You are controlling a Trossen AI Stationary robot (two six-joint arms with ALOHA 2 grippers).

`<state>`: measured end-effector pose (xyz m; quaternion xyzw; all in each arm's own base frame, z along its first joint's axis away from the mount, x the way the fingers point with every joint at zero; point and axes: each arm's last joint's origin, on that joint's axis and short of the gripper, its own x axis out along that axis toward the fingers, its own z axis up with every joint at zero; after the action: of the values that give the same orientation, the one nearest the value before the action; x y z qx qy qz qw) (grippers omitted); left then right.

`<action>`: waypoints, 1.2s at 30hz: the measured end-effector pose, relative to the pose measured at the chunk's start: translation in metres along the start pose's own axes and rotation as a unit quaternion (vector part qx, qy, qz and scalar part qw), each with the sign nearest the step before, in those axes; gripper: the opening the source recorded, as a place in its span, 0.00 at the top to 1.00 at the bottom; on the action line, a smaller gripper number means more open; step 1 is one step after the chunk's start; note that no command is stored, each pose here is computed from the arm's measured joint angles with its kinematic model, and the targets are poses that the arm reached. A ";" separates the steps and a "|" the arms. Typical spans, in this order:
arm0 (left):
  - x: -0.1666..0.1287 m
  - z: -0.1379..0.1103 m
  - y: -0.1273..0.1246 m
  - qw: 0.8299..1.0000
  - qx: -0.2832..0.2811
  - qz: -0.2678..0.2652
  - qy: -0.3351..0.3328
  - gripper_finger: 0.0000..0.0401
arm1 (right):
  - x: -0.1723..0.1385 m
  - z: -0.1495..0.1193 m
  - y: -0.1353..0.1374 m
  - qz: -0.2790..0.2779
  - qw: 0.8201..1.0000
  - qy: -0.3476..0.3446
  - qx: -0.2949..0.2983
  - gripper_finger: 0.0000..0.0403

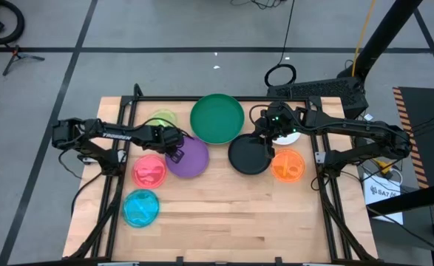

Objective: Stack plastic plates
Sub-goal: Stack the purple plate on top the dark green plate

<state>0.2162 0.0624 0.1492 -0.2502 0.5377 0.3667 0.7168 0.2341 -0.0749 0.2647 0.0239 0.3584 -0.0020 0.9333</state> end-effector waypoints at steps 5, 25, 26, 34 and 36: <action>0.000 0.001 -0.003 1.000 0.005 -0.006 -0.009 0.72 | 0.000 0.000 0.000 0.000 1.000 0.000 0.000 0.77; -0.011 0.004 -0.002 0.999 0.010 -0.014 -0.030 0.98 | 0.000 -0.001 0.000 0.001 1.000 0.007 0.002 0.77; -0.015 0.005 -0.002 0.999 0.012 -0.018 -0.035 0.98 | 0.000 -0.001 0.000 0.001 1.000 0.007 0.002 0.77; -0.052 0.011 0.004 0.997 0.025 -0.030 -0.068 0.98 | 0.000 -0.001 0.000 0.001 1.000 0.007 0.002 0.77; -0.061 0.013 0.005 0.996 0.027 -0.038 -0.082 0.98 | 0.000 -0.001 0.000 0.001 1.000 0.007 0.002 0.77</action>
<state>0.2101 0.0595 0.2113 -0.2204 0.4772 0.3433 0.7784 0.2331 -0.0746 0.2637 0.0263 0.3653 -0.0013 0.9305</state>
